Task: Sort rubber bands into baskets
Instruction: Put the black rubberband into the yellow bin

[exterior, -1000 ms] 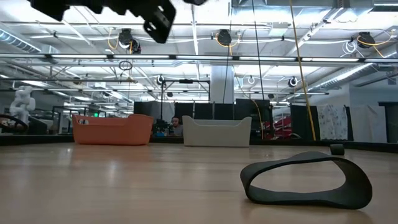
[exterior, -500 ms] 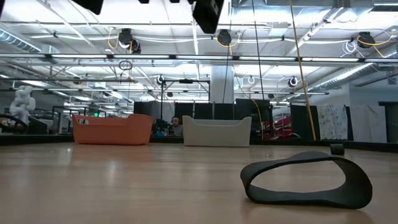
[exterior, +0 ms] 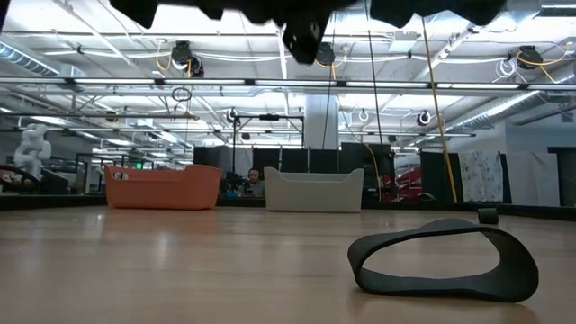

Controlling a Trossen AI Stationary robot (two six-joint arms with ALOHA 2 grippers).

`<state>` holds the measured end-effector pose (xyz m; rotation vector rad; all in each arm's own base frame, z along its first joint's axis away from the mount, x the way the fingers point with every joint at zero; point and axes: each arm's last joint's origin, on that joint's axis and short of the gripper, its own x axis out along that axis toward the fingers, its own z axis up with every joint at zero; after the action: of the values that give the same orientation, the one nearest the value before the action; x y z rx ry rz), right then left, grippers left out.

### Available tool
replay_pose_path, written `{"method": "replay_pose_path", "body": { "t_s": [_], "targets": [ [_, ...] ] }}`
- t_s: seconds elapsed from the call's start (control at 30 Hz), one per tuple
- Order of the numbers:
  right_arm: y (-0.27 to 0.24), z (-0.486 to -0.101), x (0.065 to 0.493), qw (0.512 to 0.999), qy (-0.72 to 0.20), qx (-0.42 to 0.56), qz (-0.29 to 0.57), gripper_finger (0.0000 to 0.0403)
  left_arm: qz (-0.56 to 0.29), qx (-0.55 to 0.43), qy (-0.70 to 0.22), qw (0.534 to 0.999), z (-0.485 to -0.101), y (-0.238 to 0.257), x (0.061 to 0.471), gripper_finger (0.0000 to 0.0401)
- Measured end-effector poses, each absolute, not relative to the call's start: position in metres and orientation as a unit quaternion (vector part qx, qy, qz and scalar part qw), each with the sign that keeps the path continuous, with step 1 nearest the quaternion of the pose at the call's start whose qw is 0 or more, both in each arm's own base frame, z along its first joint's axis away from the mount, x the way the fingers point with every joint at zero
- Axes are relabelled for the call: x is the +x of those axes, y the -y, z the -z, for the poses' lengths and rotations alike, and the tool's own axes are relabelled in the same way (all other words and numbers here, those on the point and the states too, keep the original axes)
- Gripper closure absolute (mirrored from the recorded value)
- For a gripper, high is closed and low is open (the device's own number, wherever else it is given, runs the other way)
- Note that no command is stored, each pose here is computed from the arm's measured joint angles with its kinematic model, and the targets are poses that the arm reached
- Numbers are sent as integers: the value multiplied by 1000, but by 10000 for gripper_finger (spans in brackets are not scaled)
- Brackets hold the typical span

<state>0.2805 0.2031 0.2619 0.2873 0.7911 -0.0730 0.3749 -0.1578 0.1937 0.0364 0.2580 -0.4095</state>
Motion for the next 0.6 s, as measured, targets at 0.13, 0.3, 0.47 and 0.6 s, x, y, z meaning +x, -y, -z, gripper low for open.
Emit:
{"method": "replay_pose_path", "body": {
  "t_s": [0.13,0.3,0.47,0.6],
  "targets": [
    [-206,-262,281,905,-397,150,4,167,193,18,-135,972,-192,155,376,400],
    [-208,-262,279,912,-392,125,1,167,194,19,-133,972,-193,156,375,400],
    [-204,-263,281,922,-372,108,28,167,194,18,-134,972,-193,155,376,400],
    [-201,-263,283,922,-370,109,34,183,194,18,-133,972,-193,156,375,400]
  ]
}}
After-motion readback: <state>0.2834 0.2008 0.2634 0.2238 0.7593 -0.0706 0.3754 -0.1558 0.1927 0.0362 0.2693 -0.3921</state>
